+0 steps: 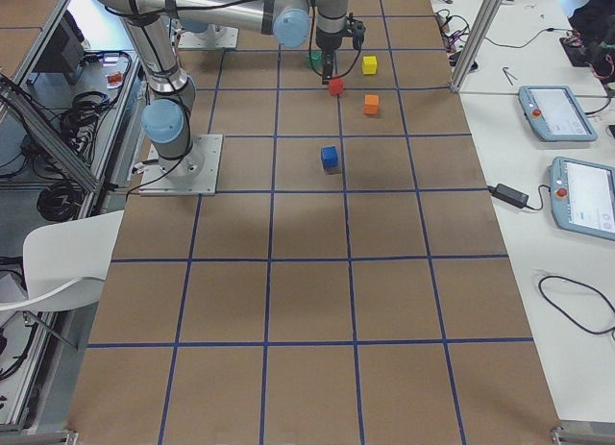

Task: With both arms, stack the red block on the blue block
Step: 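Move the right gripper over the red cube while the left gripper withdraws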

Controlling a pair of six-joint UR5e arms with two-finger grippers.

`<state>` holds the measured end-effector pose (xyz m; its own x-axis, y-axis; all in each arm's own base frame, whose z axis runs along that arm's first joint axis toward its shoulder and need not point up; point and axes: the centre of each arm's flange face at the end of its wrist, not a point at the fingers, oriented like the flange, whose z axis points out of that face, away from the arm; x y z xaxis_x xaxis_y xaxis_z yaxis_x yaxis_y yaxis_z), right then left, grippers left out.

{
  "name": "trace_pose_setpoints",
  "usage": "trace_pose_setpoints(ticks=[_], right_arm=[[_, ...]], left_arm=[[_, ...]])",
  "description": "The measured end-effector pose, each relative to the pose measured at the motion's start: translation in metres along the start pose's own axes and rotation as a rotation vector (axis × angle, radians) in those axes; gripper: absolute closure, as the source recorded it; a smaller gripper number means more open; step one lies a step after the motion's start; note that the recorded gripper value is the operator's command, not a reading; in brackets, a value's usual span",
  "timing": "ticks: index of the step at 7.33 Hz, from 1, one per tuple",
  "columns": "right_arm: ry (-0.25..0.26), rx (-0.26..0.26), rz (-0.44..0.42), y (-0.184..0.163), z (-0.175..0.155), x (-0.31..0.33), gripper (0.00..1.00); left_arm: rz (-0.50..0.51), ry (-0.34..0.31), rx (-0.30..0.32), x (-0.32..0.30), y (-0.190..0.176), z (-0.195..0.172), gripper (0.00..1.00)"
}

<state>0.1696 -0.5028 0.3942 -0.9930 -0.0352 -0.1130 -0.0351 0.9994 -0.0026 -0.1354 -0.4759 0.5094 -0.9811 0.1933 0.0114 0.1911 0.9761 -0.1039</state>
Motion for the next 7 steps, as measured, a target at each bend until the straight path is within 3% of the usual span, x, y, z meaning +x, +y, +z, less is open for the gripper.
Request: trace_pose_setpoints(ticks=[2, 3, 5, 7], right_arm=[[0.006, 0.044, -0.086, -0.027, 0.050, -0.039, 0.00], [0.029, 0.066, -0.126, -0.038, 0.075, -0.057, 0.00], [0.055, 0.067, -0.185, -0.044, 0.114, -0.089, 0.00], [0.051, 0.060, -0.199, -0.046, 0.140, -0.111, 0.00]], left_arm=[[0.000, -0.019, 0.073, -0.005, -0.004, 0.010, 0.00], [-0.007, -0.030, 0.070, -0.008, -0.006, 0.012, 0.00], [-0.037, -0.055, -0.006, -0.020, -0.002, 0.011, 0.00], [-0.067, -0.054, -0.024, -0.025, -0.005, 0.008, 0.00]])
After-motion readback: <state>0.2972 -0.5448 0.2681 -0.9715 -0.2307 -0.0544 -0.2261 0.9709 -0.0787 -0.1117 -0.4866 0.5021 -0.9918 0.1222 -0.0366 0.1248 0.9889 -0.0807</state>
